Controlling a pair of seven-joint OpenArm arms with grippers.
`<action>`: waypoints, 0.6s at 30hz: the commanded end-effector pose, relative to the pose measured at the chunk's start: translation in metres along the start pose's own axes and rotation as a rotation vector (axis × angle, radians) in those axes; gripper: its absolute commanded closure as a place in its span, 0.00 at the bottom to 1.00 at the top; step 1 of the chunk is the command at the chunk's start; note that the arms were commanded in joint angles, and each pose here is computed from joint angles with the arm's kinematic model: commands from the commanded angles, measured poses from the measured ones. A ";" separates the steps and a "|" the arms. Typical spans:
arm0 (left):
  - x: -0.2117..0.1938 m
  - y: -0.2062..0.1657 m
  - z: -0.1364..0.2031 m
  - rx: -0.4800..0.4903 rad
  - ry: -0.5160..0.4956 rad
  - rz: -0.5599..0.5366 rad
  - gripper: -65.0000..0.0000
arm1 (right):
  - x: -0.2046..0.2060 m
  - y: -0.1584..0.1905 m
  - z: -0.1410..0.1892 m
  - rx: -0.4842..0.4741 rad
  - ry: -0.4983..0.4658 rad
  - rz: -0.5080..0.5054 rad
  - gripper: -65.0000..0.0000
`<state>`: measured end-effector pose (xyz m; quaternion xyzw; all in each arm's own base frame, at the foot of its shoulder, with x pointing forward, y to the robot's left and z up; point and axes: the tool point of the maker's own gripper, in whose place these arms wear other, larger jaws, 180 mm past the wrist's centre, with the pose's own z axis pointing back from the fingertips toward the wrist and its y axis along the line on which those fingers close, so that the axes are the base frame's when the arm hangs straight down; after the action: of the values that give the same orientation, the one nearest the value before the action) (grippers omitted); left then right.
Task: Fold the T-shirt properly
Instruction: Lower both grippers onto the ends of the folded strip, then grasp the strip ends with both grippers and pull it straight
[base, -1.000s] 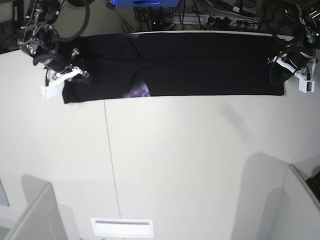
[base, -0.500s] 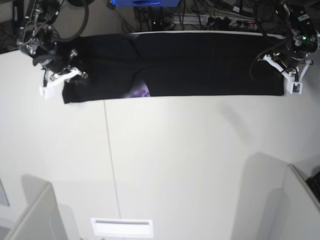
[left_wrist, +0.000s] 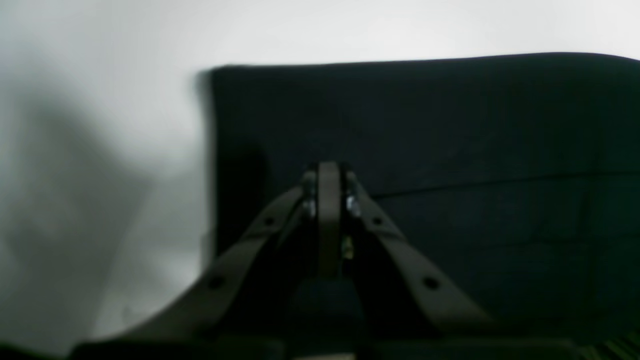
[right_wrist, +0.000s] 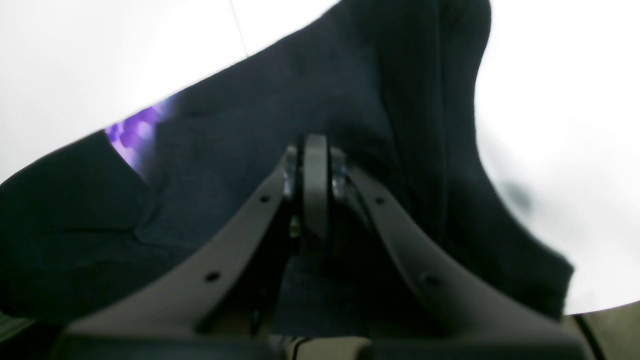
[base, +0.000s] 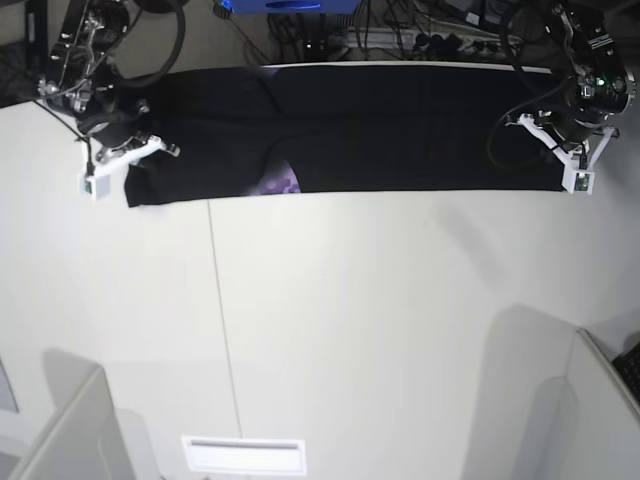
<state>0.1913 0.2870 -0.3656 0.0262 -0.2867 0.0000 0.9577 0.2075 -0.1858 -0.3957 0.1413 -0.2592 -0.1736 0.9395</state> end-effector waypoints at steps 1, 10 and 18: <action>0.009 0.004 0.004 0.009 -0.031 -0.013 1.00 | 0.010 0.000 0.001 0.005 -0.028 0.006 1.00; -0.028 0.017 -0.020 0.010 0.041 0.056 1.00 | -0.010 -0.023 -0.022 -0.030 0.024 -0.063 1.00; -0.043 0.023 -0.050 0.067 0.120 -0.009 1.00 | 0.000 -0.041 -0.048 -0.095 0.016 -0.078 1.00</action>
<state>0.1878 0.3098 -0.4273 0.0521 -0.2443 0.0118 0.9682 0.2271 -0.2036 -0.4455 0.1373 -0.2482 -0.2209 0.9331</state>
